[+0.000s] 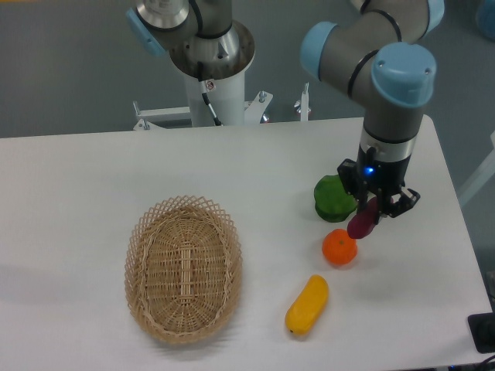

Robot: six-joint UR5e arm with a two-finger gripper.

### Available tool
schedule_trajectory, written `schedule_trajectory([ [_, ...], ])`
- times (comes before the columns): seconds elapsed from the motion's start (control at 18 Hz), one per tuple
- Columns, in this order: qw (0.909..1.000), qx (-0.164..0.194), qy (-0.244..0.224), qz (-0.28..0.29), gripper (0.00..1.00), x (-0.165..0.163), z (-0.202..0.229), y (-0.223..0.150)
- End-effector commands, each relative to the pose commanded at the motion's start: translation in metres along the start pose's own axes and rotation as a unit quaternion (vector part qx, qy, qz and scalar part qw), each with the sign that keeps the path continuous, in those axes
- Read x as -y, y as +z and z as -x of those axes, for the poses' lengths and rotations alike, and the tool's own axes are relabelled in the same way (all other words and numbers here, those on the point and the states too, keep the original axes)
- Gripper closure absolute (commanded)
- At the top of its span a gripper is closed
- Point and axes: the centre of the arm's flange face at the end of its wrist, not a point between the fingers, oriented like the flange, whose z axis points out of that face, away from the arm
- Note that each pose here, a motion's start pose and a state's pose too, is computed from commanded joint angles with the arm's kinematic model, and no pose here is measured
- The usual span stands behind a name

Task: Pick up the sweet potato from the basket
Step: 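Lift the sweet potato out of the basket and carry it beside the orange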

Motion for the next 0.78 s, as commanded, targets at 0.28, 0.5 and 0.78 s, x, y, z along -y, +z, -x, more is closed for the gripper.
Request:
schedule_trajectory([
  [0.28,1.0,-0.001,0.001,0.0,0.72,-0.0004,-0.0011,0.0019],
  [0.5,1.0,0.0,0.0,0.0,0.72,-0.0002,-0.0008,0.0002],
  [0.78,1.0,-0.001,0.0,0.0,0.72,-0.0003,-0.0012,0.0009],
])
